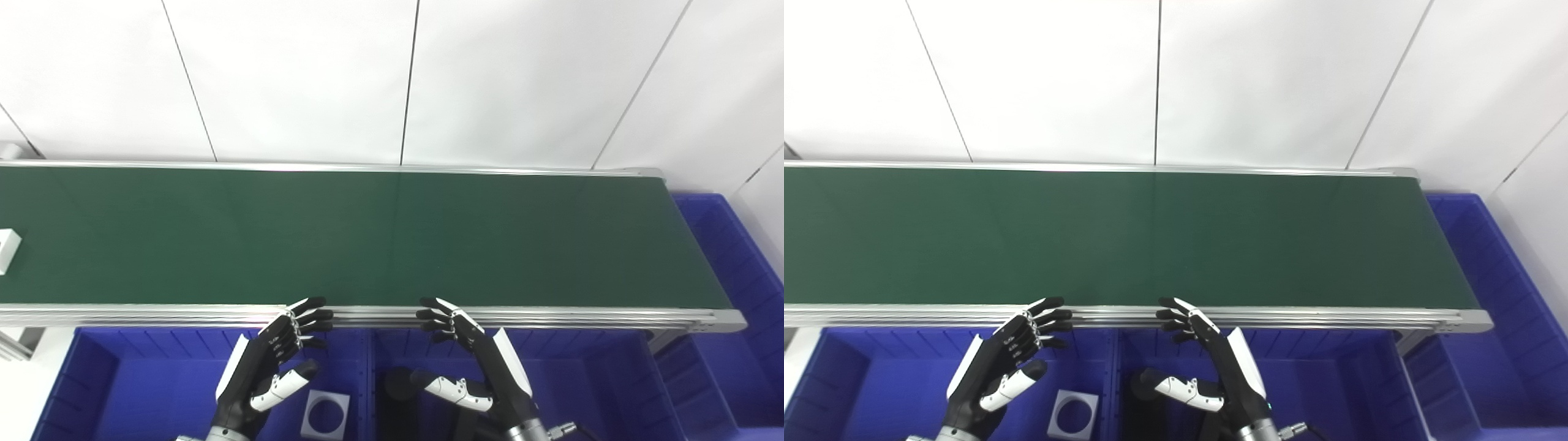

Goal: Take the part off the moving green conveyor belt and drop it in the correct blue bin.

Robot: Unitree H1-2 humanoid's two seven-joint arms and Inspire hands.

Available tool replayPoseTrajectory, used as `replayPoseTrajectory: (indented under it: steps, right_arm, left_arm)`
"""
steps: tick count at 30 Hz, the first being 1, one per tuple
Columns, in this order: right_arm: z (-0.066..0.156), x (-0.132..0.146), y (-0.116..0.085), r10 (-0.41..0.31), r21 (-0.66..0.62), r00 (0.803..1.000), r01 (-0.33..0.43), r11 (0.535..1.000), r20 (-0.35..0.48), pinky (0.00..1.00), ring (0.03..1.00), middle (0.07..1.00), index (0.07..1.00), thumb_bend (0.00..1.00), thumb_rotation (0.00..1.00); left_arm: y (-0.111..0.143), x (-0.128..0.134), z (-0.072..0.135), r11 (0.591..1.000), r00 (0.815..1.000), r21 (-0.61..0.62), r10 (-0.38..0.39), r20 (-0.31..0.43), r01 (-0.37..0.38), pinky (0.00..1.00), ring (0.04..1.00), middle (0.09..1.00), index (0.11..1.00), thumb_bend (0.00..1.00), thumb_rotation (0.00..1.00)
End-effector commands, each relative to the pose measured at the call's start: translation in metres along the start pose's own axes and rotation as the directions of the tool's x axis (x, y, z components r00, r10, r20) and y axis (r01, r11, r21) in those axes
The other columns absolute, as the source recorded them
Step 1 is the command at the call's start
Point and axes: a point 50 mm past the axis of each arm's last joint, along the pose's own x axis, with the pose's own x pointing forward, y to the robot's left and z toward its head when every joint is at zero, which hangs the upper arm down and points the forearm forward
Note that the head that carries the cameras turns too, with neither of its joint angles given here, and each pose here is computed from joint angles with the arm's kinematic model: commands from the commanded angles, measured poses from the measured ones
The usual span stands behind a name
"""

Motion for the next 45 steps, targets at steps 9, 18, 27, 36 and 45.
replayPoseTrajectory:
  steps: [9,18,27,36,45]
  right_arm:
    - [0.0047,0.0056,0.0001,-0.006,0.011,1.000,0.005,1.000,0.026,0.65,0.727,0.776,0.833,0.67,0.57]
    - [0.0046,0.0059,0.0014,-0.011,0.012,0.999,0.010,1.000,0.031,0.65,0.723,0.773,0.831,0.67,0.59]
    - [0.0053,0.0055,0.0019,-0.011,0.016,1.000,0.011,1.000,0.027,0.65,0.724,0.774,0.834,0.67,0.59]
    - [0.0031,0.0055,0.0036,-0.010,0.017,0.999,0.010,1.000,0.031,0.65,0.724,0.774,0.833,0.66,0.58]
    - [0.0002,0.0062,0.0072,-0.008,0.020,0.999,0.007,1.000,0.031,0.65,0.724,0.776,0.832,0.65,0.56]
  left_arm:
    - [-0.0005,0.0033,0.0087,1.000,0.999,0.021,-0.007,0.051,0.006,0.63,0.732,0.763,0.803,0.89,0.63]
    - [0.0009,0.0029,0.0082,1.000,0.999,0.022,-0.006,0.052,0.005,0.64,0.734,0.767,0.802,0.89,0.63]
    - [0.0012,0.0026,0.0090,0.999,0.999,0.031,-0.009,0.045,0.008,0.64,0.725,0.759,0.796,0.90,0.64]
    - [0.0027,0.0023,0.0060,1.000,0.999,0.027,-0.010,0.044,0.009,0.64,0.721,0.751,0.789,0.88,0.62]
    - [0.0061,0.0014,0.0007,1.000,0.999,0.027,-0.006,0.039,0.005,0.63,0.718,0.750,0.783,0.88,0.61]
